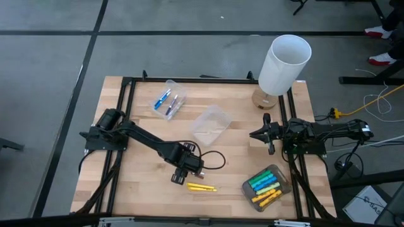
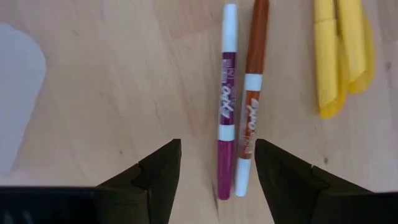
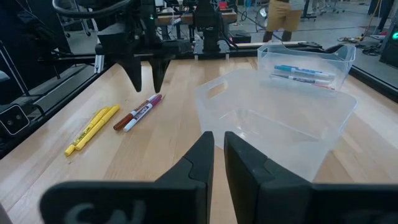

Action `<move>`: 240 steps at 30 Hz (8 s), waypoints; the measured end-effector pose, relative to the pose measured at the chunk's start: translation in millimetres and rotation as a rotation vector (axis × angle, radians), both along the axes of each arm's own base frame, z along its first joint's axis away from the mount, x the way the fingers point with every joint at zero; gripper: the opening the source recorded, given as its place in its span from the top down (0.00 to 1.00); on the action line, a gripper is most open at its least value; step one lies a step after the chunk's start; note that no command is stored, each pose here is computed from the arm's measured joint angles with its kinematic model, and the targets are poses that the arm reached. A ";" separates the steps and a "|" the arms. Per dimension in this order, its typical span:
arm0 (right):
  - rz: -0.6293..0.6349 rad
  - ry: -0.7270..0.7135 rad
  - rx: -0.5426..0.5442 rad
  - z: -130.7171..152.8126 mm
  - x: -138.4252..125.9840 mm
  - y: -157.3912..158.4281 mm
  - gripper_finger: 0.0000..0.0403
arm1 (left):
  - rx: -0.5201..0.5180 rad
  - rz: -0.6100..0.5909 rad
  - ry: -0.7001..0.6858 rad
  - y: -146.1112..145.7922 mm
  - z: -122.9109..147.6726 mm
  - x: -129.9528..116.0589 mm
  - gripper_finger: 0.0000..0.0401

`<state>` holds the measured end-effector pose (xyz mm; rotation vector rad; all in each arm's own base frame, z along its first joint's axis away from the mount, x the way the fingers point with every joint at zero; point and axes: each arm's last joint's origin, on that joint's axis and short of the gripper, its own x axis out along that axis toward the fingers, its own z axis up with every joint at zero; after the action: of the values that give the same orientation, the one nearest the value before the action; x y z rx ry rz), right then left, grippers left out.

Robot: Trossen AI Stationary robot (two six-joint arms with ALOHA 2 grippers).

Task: Pick & Place Markers
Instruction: Put the brown marker into the transparent bin

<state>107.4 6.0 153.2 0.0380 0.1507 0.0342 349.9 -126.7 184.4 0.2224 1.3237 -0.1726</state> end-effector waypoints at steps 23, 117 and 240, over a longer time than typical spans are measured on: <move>0.000 0.000 0.000 0.0 0.0 0.0 0.90 | 0.011 -0.014 -0.001 7.3 -11.9 4.0 0.51; 0.000 -0.001 0.000 0.2 0.0 0.0 0.90 | -0.142 -0.176 0.029 -0.1 -20.5 -18.1 0.51; 0.000 -0.001 0.000 0.1 0.0 0.0 0.90 | -0.082 -0.256 -0.001 -34.1 -16.6 10.5 0.77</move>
<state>107.4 6.0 153.2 0.0381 0.1500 0.0340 360.4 -160.8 167.9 0.3226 1.2817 -0.4420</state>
